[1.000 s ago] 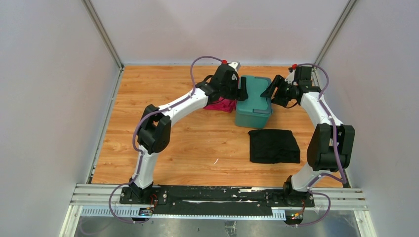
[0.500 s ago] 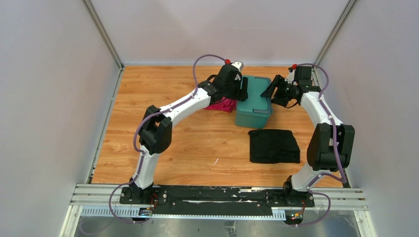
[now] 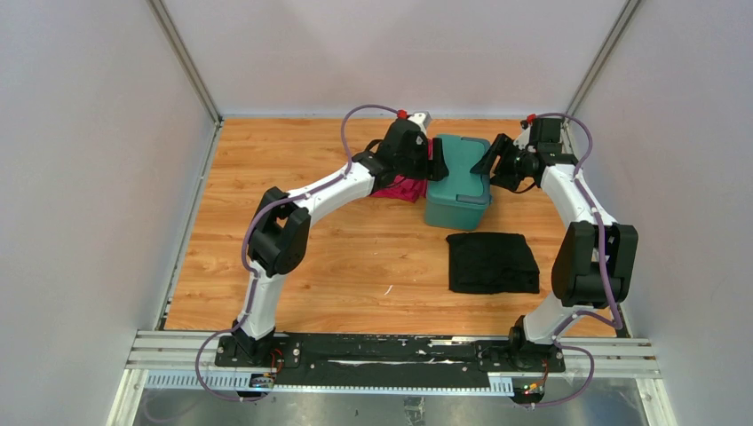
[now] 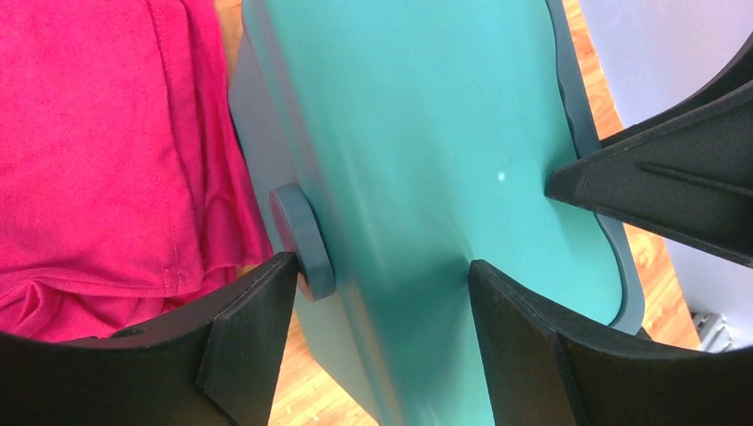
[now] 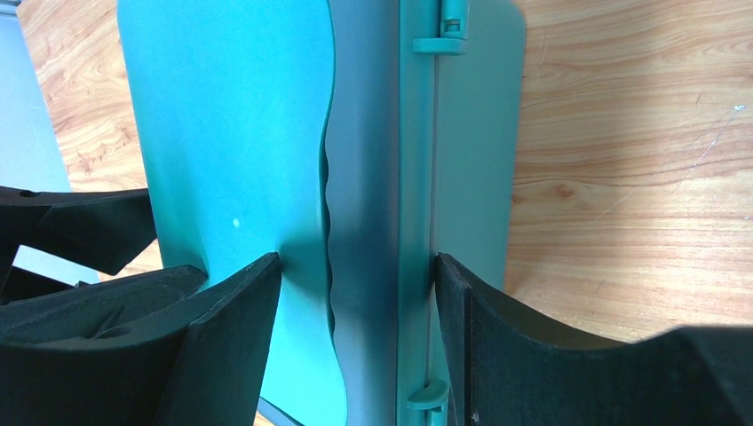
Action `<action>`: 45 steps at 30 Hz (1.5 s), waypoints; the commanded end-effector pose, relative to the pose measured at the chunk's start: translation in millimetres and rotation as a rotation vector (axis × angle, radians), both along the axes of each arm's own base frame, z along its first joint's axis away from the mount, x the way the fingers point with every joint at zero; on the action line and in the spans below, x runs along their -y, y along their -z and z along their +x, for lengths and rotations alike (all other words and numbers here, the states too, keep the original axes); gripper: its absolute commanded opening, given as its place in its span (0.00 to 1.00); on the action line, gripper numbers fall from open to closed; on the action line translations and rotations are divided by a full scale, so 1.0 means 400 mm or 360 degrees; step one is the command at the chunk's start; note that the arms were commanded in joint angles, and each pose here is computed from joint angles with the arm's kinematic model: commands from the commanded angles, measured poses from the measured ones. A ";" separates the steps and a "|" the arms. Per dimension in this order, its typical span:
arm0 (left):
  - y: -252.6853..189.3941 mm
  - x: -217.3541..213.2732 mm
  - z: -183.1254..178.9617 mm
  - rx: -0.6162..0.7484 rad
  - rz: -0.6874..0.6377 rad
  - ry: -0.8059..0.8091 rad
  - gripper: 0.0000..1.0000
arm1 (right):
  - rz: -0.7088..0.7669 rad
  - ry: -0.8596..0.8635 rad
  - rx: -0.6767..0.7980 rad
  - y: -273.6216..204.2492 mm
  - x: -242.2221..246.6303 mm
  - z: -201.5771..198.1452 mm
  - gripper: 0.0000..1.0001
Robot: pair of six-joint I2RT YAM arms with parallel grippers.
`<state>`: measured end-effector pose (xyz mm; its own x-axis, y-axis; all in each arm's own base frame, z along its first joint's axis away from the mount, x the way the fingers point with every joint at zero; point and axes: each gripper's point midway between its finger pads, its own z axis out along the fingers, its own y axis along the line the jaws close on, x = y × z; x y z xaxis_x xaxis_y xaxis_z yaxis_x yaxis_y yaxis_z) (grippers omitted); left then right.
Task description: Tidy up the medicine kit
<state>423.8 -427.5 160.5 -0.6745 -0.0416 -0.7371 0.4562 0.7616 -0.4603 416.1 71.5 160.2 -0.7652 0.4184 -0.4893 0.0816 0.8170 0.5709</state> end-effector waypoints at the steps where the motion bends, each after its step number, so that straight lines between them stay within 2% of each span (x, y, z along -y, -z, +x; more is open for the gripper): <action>1: 0.203 0.026 -0.141 -0.0384 0.0094 0.0223 0.75 | -0.0016 -0.0033 -0.0159 0.057 -0.019 -0.033 0.66; 7: 0.201 0.009 -0.124 -0.0392 0.0063 0.0212 0.80 | -0.0027 -0.0036 -0.0167 0.062 -0.021 -0.032 0.66; 11: 0.163 -0.020 -0.094 -0.0332 0.0083 0.0159 0.87 | -0.0101 0.0038 -0.0125 0.040 0.001 -0.034 0.66; 13: 0.129 -0.043 -0.077 -0.0283 0.0103 0.0130 0.92 | -0.0173 0.0129 -0.0031 -0.005 0.028 -0.035 0.66; 17: -0.005 -0.056 -0.059 -0.0169 0.0012 0.0154 1.00 | -0.0241 0.0260 0.0267 -0.132 0.064 -0.033 0.70; 23: -0.193 -0.106 -0.071 0.0039 0.0021 0.0128 1.00 | -0.0294 0.0373 0.0569 -0.302 0.095 -0.085 0.75; 29: -0.253 -0.268 -0.130 0.0186 0.0219 -0.0070 1.00 | -0.0298 0.0373 0.0615 -0.358 0.095 -0.200 0.86; 32: -0.260 -0.369 -0.184 0.0232 0.0297 -0.0182 1.00 | -0.0280 0.0289 0.0598 -0.357 0.074 -0.262 0.90; 35: -0.283 -0.487 -0.260 0.0323 0.0368 -0.0291 1.00 | -0.0313 0.0201 0.0582 -0.357 0.065 -0.317 0.98; 41: -0.283 -0.718 -0.391 0.0433 0.0534 -0.0592 1.00 | -0.0413 0.0100 0.0581 -0.363 0.067 -0.401 0.99; 45: -0.277 -0.821 -0.454 0.0455 0.0587 -0.0754 1.00 | -0.0414 0.0056 0.0551 -0.343 0.060 -0.429 0.99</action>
<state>257.5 -148.9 280.0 -0.4328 -0.0129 -0.9014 0.2485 0.9595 -0.1331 264.5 40.5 313.6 -0.4519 0.3270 -0.8300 -0.0101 0.9284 0.3713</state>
